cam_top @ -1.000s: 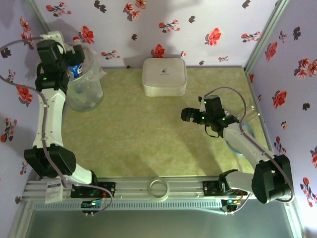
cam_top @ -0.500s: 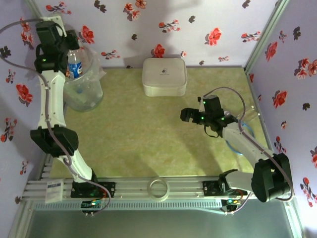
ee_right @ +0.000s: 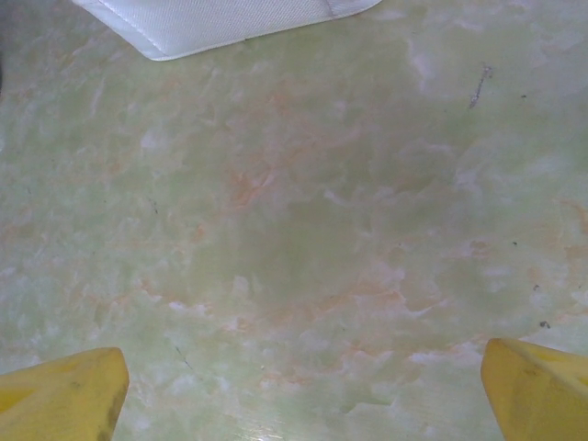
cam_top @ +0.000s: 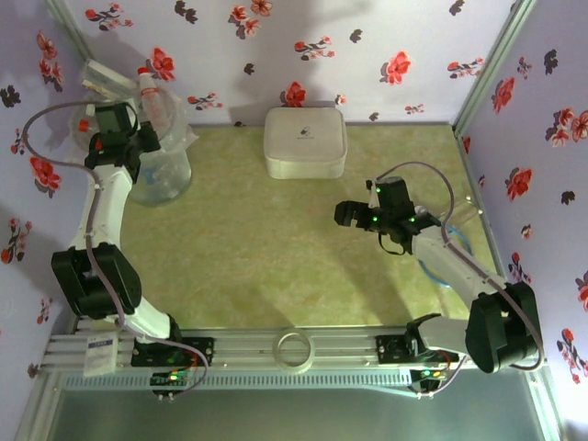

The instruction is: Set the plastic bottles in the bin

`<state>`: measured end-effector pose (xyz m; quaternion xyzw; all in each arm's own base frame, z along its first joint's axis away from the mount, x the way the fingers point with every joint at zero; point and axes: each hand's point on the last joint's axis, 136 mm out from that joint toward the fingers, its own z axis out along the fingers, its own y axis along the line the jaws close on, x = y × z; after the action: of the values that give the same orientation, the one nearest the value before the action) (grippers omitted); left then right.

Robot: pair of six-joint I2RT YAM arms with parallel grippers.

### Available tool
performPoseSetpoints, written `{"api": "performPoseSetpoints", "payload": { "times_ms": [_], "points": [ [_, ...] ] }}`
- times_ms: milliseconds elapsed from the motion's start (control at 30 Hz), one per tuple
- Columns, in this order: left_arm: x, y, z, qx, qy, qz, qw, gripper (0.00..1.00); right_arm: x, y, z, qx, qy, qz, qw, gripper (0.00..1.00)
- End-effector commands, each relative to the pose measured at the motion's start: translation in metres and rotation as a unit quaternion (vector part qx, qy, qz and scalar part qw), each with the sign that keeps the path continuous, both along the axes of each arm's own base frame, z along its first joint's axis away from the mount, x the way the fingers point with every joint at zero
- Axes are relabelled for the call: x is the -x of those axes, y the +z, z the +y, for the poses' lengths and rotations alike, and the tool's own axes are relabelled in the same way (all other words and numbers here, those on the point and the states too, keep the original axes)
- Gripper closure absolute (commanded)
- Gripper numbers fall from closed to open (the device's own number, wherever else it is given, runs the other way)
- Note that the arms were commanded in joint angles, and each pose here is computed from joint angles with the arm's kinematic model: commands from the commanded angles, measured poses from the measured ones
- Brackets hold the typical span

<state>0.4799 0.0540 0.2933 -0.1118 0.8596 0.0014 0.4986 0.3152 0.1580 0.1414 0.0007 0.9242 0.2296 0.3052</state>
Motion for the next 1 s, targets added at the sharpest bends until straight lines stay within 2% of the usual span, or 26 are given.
{"api": "performPoseSetpoints", "payload": {
  "times_ms": [0,67,167,233,300,467,667,800,967],
  "points": [
    [0.003,0.027,-0.003,0.003,-0.01,-0.021,1.0,0.79,-0.002,0.011,0.004,-0.01,0.002,-0.011,1.0,0.01],
    [0.001,0.063,-0.007,0.005,-0.023,-0.051,0.998,0.59,-0.002,0.009,0.004,-0.011,-0.001,-0.01,1.0,0.01],
    [-0.002,0.108,-0.012,0.004,-0.039,-0.085,0.996,0.41,-0.002,0.005,0.006,-0.019,-0.004,-0.005,1.0,0.01],
    [-0.007,0.131,-0.012,0.003,-0.041,-0.104,0.994,0.3,-0.002,0.003,0.009,-0.024,-0.004,-0.004,1.0,0.01],
    [-0.017,0.142,-0.011,0.006,-0.039,-0.113,0.993,0.25,-0.001,0.0,0.011,-0.026,-0.002,-0.002,1.0,0.01],
    [-0.059,0.135,-0.004,0.015,-0.029,-0.102,0.994,0.23,0.006,-0.003,0.013,-0.021,0.003,0.004,1.0,0.01],
    [-0.108,0.079,0.009,0.002,-0.014,-0.053,0.999,0.22,0.017,-0.005,0.006,-0.009,0.001,0.008,1.0,0.01],
    [-0.106,0.049,0.018,-0.01,0.016,-0.008,1.0,0.26,0.02,-0.006,0.004,-0.011,-0.003,0.008,1.0,0.01],
    [-0.075,0.027,0.038,-0.017,0.077,-0.001,0.997,0.46,0.019,-0.006,0.006,-0.02,-0.008,0.003,1.0,0.01]
  ]
}}
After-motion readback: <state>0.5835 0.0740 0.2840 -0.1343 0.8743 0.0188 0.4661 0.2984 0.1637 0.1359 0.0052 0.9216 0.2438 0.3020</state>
